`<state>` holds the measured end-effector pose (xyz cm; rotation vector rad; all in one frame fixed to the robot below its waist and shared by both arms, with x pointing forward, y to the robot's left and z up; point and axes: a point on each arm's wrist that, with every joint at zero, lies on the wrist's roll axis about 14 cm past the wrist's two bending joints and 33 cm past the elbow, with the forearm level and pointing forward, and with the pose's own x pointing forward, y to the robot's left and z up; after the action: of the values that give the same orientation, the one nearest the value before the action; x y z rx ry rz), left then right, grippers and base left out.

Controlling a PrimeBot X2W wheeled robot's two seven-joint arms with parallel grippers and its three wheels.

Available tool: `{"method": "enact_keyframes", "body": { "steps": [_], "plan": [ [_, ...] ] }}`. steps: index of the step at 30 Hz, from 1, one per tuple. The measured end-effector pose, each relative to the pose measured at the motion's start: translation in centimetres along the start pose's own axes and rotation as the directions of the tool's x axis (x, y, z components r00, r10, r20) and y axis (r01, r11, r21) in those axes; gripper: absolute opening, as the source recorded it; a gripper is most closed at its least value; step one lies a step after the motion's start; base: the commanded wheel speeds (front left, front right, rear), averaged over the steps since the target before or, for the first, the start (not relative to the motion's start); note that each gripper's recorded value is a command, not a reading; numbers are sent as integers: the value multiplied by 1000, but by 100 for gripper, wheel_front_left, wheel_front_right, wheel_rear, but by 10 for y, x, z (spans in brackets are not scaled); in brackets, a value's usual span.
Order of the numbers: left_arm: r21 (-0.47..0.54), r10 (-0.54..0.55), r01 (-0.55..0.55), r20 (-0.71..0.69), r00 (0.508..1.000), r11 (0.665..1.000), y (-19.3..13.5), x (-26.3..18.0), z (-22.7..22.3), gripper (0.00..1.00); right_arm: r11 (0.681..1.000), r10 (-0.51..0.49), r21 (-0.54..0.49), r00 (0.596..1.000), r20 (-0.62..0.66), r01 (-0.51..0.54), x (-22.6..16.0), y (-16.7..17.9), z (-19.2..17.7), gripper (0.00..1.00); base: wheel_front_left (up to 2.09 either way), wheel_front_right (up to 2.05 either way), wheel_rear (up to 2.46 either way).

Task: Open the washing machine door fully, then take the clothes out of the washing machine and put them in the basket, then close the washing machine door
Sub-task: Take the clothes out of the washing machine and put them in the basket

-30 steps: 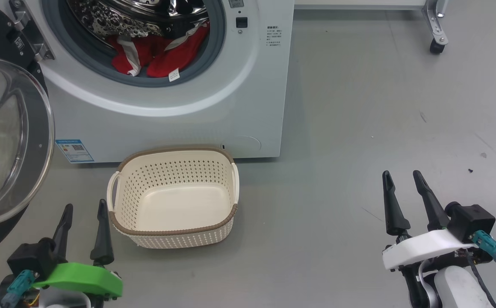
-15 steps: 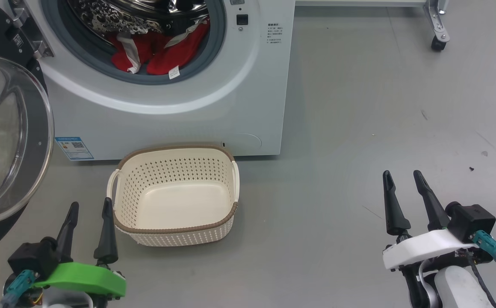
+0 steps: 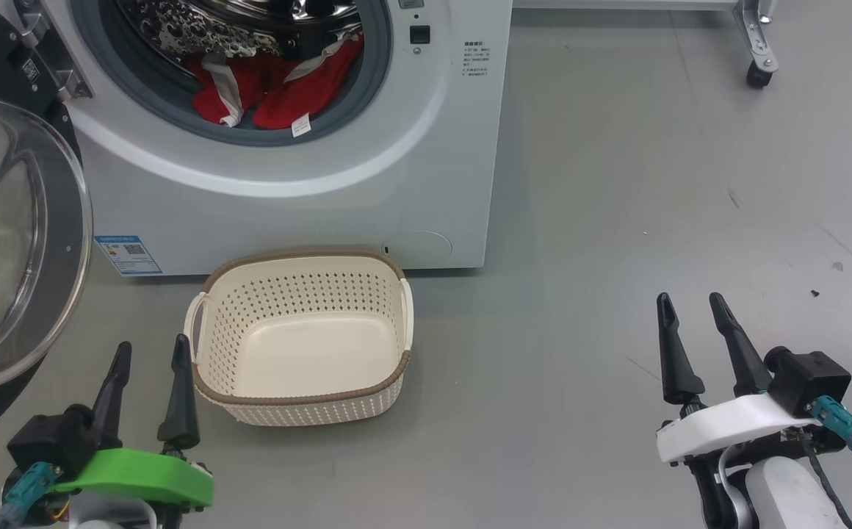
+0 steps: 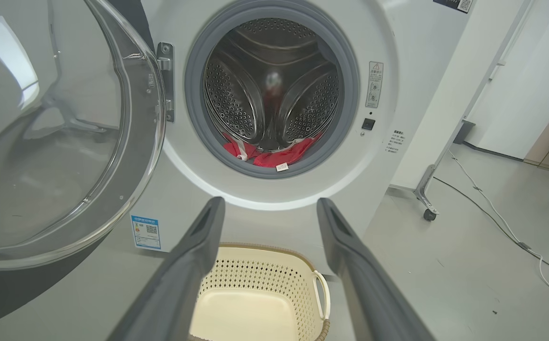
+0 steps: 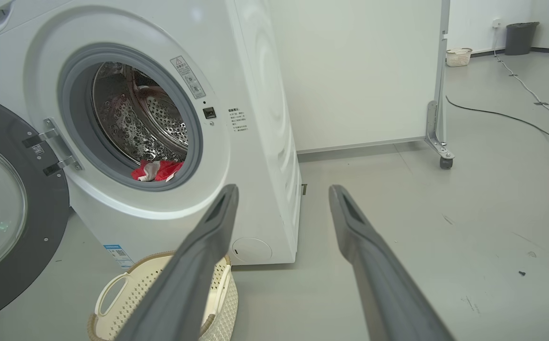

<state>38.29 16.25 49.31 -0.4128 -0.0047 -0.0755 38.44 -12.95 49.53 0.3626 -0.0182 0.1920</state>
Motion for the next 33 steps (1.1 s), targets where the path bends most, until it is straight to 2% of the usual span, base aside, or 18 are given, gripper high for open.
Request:
{"method": "enact_keyframes", "body": {
  "steps": [33],
  "plan": [
    [14,-12,12,18,1000,1000,-3,-3,6,100,1000,5,3,1000,0,-5,0,3,0,100,89,-89,0]
  ]
}}
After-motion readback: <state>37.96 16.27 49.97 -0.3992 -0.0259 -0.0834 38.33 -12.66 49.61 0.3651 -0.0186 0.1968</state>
